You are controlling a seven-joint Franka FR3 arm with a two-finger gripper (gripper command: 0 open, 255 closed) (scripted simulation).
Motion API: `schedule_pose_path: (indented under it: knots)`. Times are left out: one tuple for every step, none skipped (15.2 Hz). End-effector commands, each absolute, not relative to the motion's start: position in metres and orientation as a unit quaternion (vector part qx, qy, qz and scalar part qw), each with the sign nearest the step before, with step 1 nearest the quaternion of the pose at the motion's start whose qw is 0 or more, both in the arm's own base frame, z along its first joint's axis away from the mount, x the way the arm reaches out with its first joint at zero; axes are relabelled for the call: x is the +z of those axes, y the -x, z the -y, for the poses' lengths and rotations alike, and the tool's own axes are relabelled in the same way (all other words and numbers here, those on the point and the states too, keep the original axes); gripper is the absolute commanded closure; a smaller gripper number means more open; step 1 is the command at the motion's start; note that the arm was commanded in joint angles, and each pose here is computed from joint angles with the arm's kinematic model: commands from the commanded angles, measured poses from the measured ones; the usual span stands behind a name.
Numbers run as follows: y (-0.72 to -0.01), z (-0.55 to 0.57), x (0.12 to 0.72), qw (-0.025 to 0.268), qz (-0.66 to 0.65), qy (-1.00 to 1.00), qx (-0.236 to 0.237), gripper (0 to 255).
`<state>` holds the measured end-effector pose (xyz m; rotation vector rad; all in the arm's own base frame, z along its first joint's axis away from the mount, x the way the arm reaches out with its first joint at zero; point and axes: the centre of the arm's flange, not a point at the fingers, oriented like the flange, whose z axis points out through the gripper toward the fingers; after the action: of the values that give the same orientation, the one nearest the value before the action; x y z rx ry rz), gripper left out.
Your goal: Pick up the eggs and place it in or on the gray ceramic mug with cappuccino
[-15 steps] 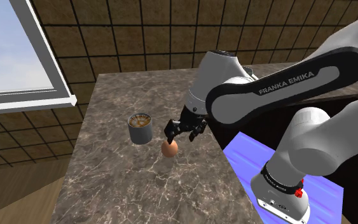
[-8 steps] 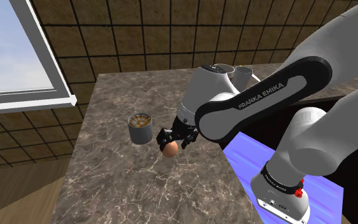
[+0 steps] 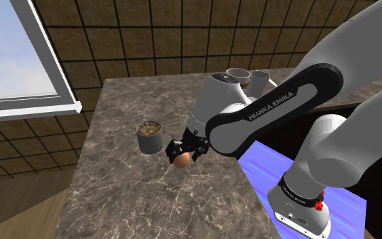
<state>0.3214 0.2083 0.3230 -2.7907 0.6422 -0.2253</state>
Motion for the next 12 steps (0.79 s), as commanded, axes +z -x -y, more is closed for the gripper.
schedule_pose_path:
  knots:
    - [-0.3214, -0.2083, 0.3229, 0.134, -0.222, 0.963, -0.078, 0]
    - [-0.3214, -0.2083, 0.3229, 0.134, -0.222, 0.963, -0.078, 255]
    - [-0.3214, -0.2083, 0.3229, 0.134, -0.222, 0.963, -0.078, 255]
    - [-0.3214, -0.2084, 0.3229, 0.134, -0.222, 0.963, -0.078, 255]
    - [-0.3214, -0.2083, 0.3228, 0.134, -0.222, 0.963, -0.078, 255]
    - [-0.3214, -0.2084, 0.3228, 0.134, -0.222, 0.963, -0.078, 255]
    - [-0.3214, -0.2084, 0.3229, 0.134, -0.222, 0.963, -0.078, 255]
    - [-0.3214, -0.2084, 0.3229, 0.134, -0.222, 0.963, -0.078, 255]
    - [-0.3214, -0.2083, 0.3228, 0.134, -0.222, 0.963, -0.078, 255]
    - [-0.3214, -0.2084, 0.3228, 0.134, -0.222, 0.963, -0.078, 255]
    - [-0.3214, -0.2083, 0.3229, 0.134, -0.222, 0.963, -0.078, 255]
    - [-0.3214, -0.2083, 0.3282, 0.134, -0.222, 0.963, -0.078, 255]
